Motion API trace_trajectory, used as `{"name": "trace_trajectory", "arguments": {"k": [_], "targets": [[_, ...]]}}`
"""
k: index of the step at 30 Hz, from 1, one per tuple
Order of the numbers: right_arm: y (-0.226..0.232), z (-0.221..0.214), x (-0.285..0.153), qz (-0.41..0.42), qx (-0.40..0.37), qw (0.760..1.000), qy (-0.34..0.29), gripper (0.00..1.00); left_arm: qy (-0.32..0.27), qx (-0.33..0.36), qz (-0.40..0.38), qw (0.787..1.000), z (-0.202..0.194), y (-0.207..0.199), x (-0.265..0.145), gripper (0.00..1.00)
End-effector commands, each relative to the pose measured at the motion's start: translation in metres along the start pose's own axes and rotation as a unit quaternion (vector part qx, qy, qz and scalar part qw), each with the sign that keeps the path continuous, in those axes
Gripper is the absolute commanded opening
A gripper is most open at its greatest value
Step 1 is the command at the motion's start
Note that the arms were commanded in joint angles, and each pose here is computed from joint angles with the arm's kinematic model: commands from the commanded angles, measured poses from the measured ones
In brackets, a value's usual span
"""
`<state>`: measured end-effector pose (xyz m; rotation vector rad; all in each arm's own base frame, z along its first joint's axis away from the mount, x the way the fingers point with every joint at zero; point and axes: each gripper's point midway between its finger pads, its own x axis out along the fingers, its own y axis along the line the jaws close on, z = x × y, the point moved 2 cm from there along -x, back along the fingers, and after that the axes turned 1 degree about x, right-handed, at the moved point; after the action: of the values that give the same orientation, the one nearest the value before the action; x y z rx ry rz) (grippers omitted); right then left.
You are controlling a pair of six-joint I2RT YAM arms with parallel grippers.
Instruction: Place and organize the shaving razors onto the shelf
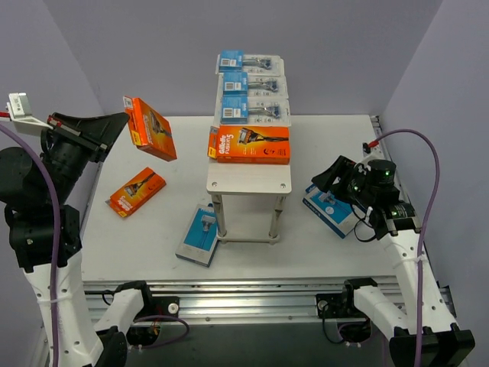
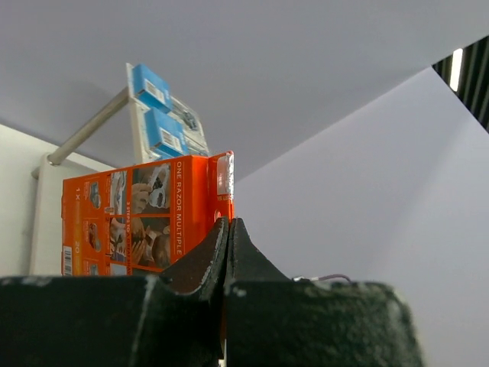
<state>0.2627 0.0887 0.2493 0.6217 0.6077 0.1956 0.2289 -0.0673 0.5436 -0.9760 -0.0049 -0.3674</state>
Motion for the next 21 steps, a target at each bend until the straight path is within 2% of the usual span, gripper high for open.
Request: {"name": "trace_trajectory", "arguments": {"k": [1, 14, 21], "targets": [[0.011, 0.013, -0.013, 0.007, -0.013, 1.000, -0.026, 0.62, 0.000, 0.004, -0.071, 0.997, 0.004, -0.042, -0.013, 0.02], [0.008, 0.013, -0.020, -0.001, -0.001, 0.999, -0.042, 0.62, 0.018, -0.039, -0.140, 0.989, 0.003, -0.086, -0.029, 0.02], [0.007, 0.009, -0.024, -0.001, 0.003, 0.999, -0.043, 0.62, 0.016, -0.028, -0.118, 0.993, -0.006, -0.074, -0.034, 0.02]]}}
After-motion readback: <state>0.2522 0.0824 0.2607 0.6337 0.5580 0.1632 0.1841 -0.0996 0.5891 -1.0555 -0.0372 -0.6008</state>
